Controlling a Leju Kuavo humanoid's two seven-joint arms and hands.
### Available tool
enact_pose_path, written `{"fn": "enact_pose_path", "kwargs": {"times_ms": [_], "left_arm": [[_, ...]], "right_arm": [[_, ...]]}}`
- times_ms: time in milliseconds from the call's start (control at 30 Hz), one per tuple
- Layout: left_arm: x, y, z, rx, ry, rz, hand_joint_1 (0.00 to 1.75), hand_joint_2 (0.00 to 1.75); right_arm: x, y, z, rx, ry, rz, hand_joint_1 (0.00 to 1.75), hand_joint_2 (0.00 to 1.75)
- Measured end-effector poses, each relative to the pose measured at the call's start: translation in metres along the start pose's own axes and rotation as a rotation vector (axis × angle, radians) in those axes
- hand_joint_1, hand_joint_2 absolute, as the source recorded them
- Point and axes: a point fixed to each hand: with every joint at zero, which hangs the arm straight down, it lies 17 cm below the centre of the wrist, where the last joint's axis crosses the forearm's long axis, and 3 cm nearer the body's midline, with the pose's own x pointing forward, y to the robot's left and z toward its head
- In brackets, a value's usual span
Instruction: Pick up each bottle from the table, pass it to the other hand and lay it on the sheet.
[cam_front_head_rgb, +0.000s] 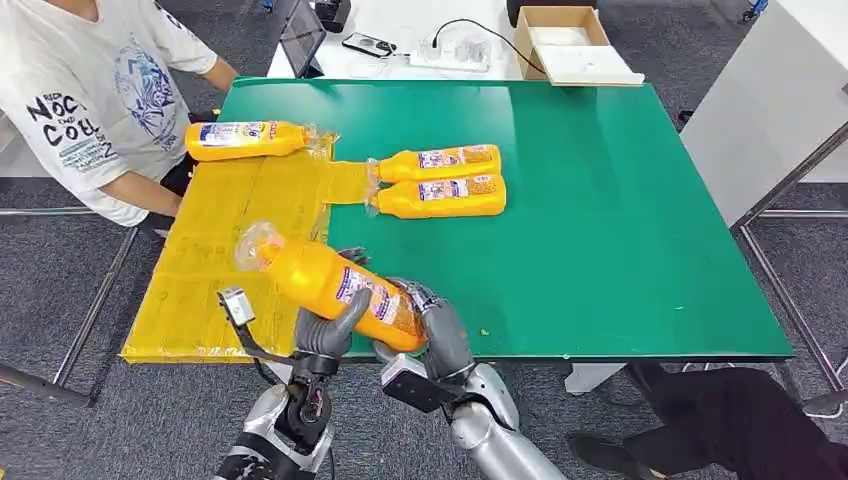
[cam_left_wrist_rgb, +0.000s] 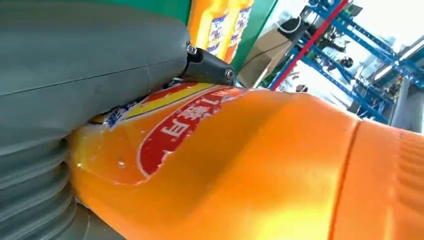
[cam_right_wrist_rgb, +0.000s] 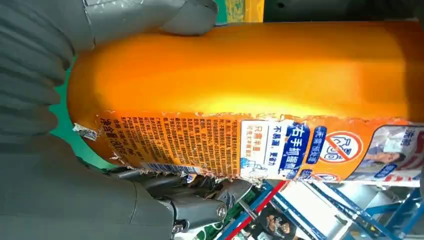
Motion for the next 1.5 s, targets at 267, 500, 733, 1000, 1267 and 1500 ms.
{"fn": "enact_pose_path", "kwargs": {"times_ms": [267,500,733,1000,1267,1500], "left_arm": [[0.004,-0.005,0.0,-0.019,-0.023,-0.06,1.75,1.75],[0.008,-0.013,-0.002,-0.045,-0.038,-0.084,1.75,1.75],[0.042,-0.001,-0.017,0.053,-0.224,-0.456,1.75,1.75],[0.139,0.033,-0.056,0.28,-0.551,-1.125,1.75,1.75],[0.135,0.078,-0.088,0.106,-0.473,-1.97,1.75,1.75],[0.134,0.156,-0.085,0.179,-0.21,-2.157,1.75,1.75]], "right_arm": [[-0.001,0.003,-0.002,0.011,-0.003,0.022,0.14,1.75],[-0.002,0.006,0.0,0.003,0.014,0.011,0.0,0.0],[0.01,0.001,-0.005,0.003,0.013,-0.111,0.0,0.0],[0.042,-0.043,-0.025,-0.127,-0.081,-0.129,0.0,0.0],[0.058,-0.096,-0.031,-0.331,-0.122,-0.137,0.0,0.0],[0.07,-0.116,-0.032,-0.414,-0.147,-0.151,0.0,0.0]]}}
